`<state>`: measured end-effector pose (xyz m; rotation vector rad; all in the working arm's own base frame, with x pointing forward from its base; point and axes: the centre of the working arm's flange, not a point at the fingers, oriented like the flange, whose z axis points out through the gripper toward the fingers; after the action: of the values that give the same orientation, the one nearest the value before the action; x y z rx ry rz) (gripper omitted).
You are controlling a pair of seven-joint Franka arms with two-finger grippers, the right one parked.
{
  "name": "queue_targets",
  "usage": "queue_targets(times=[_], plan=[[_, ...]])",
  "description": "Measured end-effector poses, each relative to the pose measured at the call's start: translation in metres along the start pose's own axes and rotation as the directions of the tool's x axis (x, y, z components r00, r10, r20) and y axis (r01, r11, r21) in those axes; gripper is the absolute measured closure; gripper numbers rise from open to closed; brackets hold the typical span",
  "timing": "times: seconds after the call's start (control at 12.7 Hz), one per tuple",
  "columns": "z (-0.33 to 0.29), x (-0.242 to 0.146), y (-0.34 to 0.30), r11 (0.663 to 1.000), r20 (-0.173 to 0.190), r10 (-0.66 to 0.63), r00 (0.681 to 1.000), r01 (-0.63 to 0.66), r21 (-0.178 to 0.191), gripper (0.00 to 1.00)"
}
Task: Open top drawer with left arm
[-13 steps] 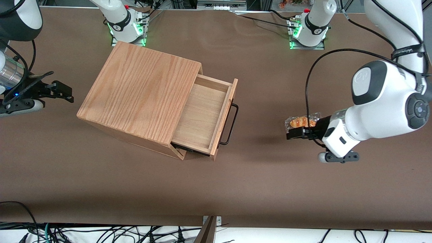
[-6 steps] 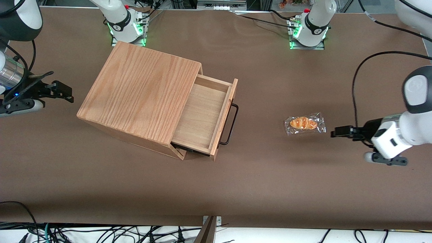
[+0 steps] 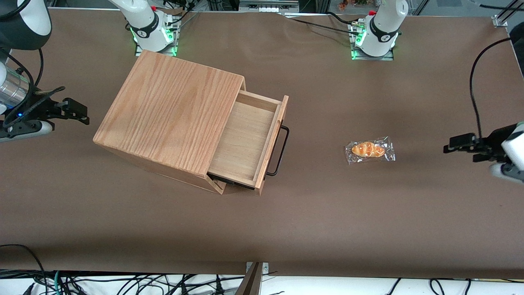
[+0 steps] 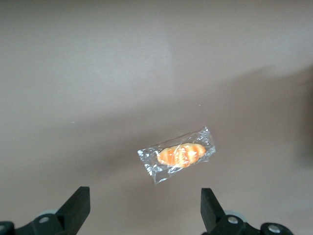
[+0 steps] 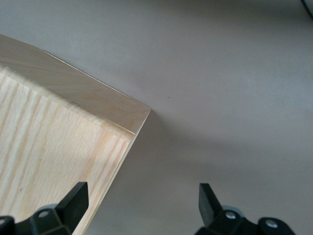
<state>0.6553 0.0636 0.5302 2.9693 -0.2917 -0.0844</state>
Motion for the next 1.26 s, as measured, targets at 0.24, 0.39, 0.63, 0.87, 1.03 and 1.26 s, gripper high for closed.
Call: queue_targets(times=[0.24,0.39,0.63,0.87,1.03,1.26], plan=[[-0.029,-0.039,0.026,0.993,0.002,0.042,0.999,-0.042,0.106,0.0],[-0.043,-0.052,0.059,0.989,-0.004,0.087,0.996,-0.086,0.119,0.0],[-0.065,-0.077,0.084,0.99,0.006,0.08,0.997,-0.08,0.12,0.0],[-0.069,-0.084,0.082,0.992,-0.007,-0.033,0.999,0.034,0.12,0.0],[-0.065,-0.084,0.082,0.992,-0.002,-0.053,0.999,0.053,0.118,0.0],[-0.065,-0.083,0.083,0.991,-0.004,-0.057,0.998,0.057,0.119,0.0]])
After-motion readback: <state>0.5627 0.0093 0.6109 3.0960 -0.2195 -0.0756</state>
